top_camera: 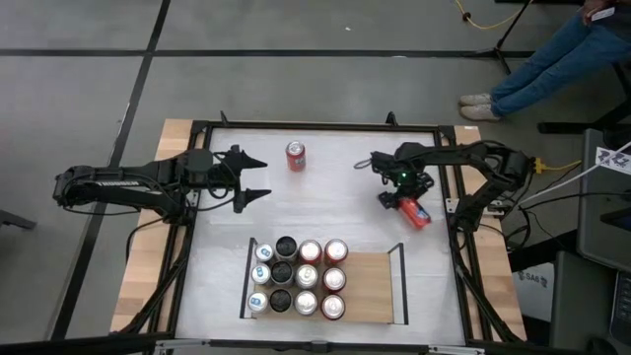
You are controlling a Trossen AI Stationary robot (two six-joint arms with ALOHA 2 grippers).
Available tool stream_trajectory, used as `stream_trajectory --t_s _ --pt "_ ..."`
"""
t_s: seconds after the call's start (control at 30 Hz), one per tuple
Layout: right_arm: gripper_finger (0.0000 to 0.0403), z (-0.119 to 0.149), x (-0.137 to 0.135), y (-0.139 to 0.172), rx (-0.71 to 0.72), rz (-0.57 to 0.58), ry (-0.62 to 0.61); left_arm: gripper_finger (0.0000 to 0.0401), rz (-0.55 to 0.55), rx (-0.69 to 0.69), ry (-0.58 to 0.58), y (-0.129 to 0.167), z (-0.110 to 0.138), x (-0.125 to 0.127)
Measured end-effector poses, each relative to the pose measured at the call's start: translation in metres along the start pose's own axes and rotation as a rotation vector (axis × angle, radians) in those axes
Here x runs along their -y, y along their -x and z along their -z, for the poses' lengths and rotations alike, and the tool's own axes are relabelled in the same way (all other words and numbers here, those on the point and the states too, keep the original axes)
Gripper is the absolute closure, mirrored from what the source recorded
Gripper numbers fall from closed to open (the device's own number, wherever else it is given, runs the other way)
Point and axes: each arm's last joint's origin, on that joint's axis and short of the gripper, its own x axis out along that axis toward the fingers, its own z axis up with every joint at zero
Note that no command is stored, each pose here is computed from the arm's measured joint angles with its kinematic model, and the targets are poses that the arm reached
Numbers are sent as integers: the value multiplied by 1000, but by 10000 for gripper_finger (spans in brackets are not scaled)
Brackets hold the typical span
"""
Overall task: Place canned beverage on shelf
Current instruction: Put the red soda can on the shelf
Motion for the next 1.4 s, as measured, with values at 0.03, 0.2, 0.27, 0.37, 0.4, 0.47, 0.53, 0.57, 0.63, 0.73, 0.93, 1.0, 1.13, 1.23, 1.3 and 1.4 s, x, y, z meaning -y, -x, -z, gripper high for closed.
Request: stream_trajectory --t_s 0.03,0.2,0.27,0.37,0.4,0.47,0.53,0.57,0.63,0.73,0.93,1.0,1.13,1.23,1.3,1.4 --pt "93 -3 -3 4 23 -16 8 12 1 3 0 0 0 0" --pt "103 -19 -19 23 183 -128 72 12 0 4 0 0 0 0" --pt "103 -25 -25 29 252 -173 104 12 0 4 0 0 0 0" --pt "99 -32 -31 35 334 -215 179 12 0 4 0 0 0 0" --pt "97 -33 -32 36 356 -227 194 12 0 4 0 0 0 0" --pt "95 -36 -34 37 387 -238 212 12 1 4 0 0 0 0" --pt "95 -37 -34 38 408 -230 209 12 0 3 0 0 0 0" --pt "94 -37 -34 38 422 -222 207 12 1 3 0 0 0 0" --pt "94 -38 -34 38 442 -199 199 12 0 4 0 0 0 0" --pt "94 -39 -33 38 463 -166 190 12 0 3 0 0 0 0" --pt "93 -39 -33 38 464 -165 191 12 0 3 0 0 0 0" --pt "93 -39 -33 38 464 -166 191 12 0 3 0 0 0 0" --pt "93 -39 -33 38 464 -166 190 12 0 3 0 0 0 0" --pt "93 -39 -33 38 463 -166 191 12 1 3 0 0 0 0" --pt "92 -39 -33 38 464 -165 192 12 0 3 0 0 0 0" --pt "82 -39 -33 38 463 -166 192 12 0 2 0 0 0 0"
